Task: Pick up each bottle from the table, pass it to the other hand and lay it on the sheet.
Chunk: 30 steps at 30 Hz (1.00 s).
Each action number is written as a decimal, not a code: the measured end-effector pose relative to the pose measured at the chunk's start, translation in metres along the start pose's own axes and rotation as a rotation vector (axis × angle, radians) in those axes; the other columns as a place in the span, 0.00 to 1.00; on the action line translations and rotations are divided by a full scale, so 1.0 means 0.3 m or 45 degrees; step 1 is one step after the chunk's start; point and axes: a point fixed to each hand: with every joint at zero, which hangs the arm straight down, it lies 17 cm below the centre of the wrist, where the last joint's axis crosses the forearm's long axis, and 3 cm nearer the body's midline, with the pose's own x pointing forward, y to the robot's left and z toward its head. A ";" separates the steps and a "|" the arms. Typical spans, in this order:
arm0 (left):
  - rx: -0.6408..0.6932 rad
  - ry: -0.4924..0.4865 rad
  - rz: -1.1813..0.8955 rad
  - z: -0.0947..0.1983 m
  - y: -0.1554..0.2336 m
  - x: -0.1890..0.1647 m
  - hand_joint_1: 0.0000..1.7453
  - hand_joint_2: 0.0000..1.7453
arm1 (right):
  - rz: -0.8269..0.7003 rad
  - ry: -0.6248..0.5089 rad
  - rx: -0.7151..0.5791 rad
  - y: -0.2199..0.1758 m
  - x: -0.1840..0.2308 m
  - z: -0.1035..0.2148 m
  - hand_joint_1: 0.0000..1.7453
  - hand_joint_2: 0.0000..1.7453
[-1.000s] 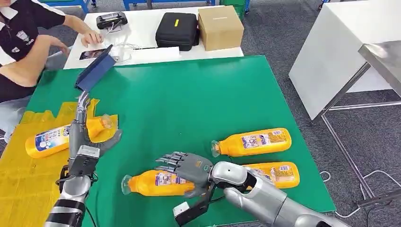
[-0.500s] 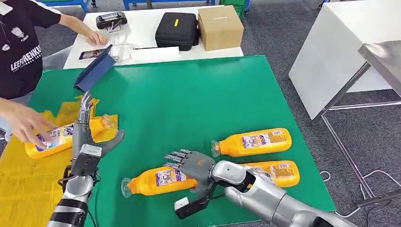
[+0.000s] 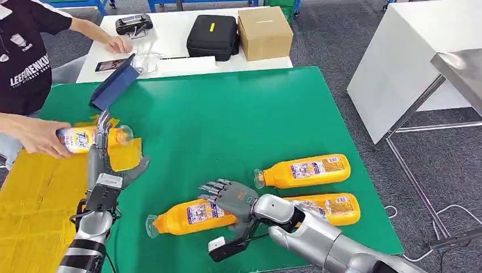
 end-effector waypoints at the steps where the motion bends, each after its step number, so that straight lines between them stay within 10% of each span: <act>1: 0.000 0.001 0.001 0.001 -0.001 0.000 0.00 1.00 | 0.022 0.010 -0.023 -0.011 -0.003 -0.005 0.00 1.00; 16: -0.020 0.032 0.002 0.016 -0.019 -0.004 0.00 1.00 | 0.080 0.233 -0.250 -0.134 -0.025 -0.078 0.00 1.00; 30: -0.030 0.050 0.020 0.034 -0.036 -0.003 0.00 1.00 | 0.041 0.390 -0.065 -0.019 -0.133 -0.104 0.00 1.00</act>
